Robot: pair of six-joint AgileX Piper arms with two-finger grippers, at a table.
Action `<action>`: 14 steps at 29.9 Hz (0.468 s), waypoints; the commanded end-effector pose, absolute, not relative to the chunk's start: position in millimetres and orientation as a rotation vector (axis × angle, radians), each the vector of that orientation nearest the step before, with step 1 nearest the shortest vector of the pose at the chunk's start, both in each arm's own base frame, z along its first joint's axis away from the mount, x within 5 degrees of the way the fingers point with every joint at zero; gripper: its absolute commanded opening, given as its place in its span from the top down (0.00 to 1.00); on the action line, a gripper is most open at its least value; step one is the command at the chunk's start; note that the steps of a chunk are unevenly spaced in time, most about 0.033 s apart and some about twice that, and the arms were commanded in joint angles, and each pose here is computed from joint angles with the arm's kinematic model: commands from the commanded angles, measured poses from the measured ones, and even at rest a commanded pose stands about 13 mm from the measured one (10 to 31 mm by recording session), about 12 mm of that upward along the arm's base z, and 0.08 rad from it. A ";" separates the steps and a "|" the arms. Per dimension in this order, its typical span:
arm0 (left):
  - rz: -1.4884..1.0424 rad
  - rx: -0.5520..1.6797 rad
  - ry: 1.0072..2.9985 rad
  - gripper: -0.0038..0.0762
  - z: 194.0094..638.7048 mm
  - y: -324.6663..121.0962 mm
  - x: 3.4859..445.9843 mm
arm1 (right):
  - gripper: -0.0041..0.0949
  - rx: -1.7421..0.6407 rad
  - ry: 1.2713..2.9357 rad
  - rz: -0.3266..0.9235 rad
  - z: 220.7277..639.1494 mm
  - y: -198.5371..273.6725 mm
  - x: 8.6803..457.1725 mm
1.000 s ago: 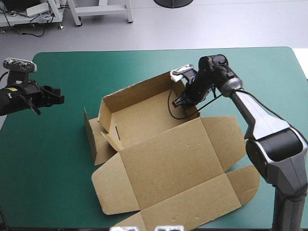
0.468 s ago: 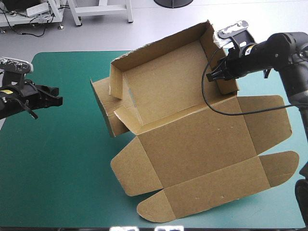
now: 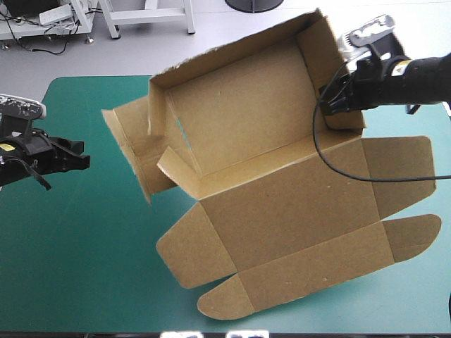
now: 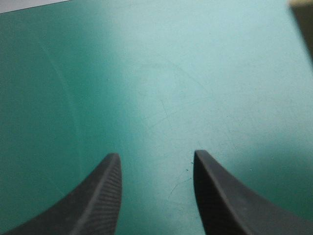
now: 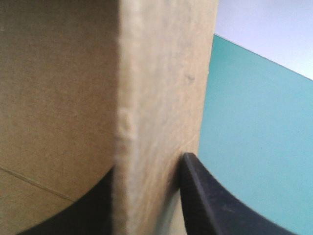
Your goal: Fold the box
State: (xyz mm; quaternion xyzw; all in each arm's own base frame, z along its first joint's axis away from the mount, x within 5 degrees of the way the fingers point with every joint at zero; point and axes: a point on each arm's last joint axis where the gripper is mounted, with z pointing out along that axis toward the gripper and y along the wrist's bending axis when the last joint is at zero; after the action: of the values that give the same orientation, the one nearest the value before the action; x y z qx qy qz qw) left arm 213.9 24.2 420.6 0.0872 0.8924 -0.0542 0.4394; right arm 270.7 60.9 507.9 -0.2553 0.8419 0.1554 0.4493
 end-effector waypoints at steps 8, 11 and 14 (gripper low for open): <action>-0.294 0.153 2.066 0.54 404.2 15.0 218.6 | 0.98 -0.590 1.896 0.565 537.8 43.4 242.3; -0.418 0.177 2.055 0.54 396.3 10.0 228.8 | 0.98 -0.603 1.897 0.598 532.9 45.0 244.6; -0.573 0.205 2.009 0.54 394.3 3.4 239.2 | 0.98 -0.604 1.914 0.617 526.3 45.4 247.7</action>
State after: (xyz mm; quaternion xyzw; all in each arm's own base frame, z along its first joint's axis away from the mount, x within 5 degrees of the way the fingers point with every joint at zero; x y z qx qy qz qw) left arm 232.7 10.7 378.2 0.0882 0.8698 -0.1752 0.4528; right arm 263.4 40.7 513.4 -0.2431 0.8137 0.2212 0.4794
